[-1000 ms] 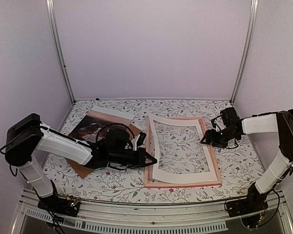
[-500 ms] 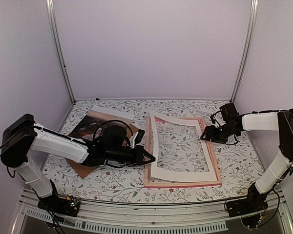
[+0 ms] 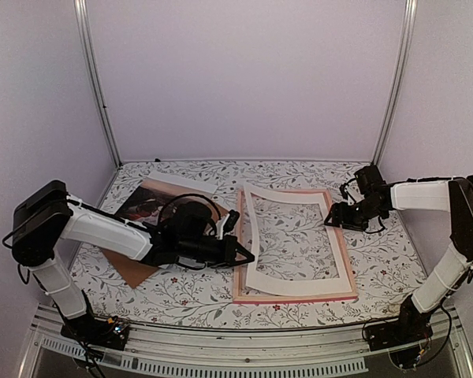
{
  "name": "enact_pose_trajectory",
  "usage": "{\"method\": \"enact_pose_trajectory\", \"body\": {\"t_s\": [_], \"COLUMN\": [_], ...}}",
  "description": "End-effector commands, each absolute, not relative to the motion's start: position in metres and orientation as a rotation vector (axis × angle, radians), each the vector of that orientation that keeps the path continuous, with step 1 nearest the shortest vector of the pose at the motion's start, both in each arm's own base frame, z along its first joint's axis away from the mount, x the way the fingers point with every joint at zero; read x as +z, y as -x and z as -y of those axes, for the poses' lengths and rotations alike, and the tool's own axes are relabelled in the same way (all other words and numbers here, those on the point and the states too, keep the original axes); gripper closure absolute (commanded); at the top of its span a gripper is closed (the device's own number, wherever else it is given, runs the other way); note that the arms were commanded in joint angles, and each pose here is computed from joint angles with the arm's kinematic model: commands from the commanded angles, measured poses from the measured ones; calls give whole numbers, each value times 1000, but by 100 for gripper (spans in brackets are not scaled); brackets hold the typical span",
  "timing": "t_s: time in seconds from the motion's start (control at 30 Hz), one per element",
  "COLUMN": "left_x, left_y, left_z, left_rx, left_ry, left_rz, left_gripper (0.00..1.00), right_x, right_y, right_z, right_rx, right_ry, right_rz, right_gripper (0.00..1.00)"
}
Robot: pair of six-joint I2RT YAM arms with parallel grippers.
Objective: Put the photo into the frame
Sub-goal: Place the mat board on the glass panel.
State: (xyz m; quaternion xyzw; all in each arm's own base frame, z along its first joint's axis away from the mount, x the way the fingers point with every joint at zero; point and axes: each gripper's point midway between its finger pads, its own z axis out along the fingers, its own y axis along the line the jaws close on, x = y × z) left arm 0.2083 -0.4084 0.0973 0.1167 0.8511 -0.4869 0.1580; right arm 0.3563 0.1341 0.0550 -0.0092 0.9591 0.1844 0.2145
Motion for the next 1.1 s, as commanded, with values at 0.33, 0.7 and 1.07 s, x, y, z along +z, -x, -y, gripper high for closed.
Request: {"method": "enact_pose_trajectory", "body": {"t_s": [0.33, 0.7, 1.07], "left_x": [94, 88, 83], "left_y": [-221, -222, -216], "left_z": [402, 401, 408], "left_rx": [-1349, -1365, -1379], "left_ry": [-386, -381, -372], "left_rz": [-2442, -2456, -2462], "left_gripper": [100, 100, 100], "right_x": [63, 61, 62], "right_y": [-361, -361, -361], "right_z": [-134, -134, -134], "right_rx": [482, 483, 483], "right_ry": [63, 70, 70], "right_rz": [-2645, -2650, -2647], "right_gripper": [25, 25, 25]}}
